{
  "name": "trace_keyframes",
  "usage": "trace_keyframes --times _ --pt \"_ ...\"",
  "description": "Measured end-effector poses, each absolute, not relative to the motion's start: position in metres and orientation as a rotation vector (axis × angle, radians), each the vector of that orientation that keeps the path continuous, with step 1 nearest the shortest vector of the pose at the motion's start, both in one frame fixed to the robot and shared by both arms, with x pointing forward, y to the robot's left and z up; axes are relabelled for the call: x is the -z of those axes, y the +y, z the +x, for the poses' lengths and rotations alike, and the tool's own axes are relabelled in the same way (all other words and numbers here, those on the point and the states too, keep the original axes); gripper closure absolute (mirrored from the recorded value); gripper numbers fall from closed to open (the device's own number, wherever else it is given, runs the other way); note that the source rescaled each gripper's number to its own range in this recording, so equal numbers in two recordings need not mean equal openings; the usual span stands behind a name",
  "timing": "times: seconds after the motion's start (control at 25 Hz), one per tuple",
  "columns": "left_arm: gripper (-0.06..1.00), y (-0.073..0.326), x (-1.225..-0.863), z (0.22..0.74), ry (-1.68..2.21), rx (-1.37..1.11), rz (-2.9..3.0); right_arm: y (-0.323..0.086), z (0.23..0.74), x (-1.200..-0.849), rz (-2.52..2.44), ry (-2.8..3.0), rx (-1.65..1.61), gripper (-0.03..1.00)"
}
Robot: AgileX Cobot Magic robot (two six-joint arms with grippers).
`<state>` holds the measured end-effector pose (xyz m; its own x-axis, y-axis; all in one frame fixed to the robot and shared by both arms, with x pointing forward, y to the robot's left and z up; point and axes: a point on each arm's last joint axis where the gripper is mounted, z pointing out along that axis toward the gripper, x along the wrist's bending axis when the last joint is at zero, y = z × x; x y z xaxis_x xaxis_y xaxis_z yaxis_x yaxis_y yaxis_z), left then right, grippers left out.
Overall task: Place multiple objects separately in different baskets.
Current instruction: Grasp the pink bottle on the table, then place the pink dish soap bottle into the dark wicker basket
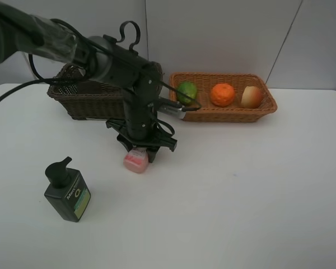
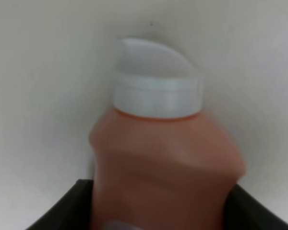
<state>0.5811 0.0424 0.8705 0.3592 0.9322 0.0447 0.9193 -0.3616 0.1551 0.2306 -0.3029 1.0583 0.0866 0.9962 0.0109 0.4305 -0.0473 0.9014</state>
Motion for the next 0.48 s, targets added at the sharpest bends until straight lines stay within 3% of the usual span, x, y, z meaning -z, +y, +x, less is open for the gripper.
trace_keyframes --times 0.48 --pt "0.31 0.062 -0.966 0.593 1.706 -0.28 2.301 -0.303 0.231 -1.058 1.591 1.449 -0.923 0.13"
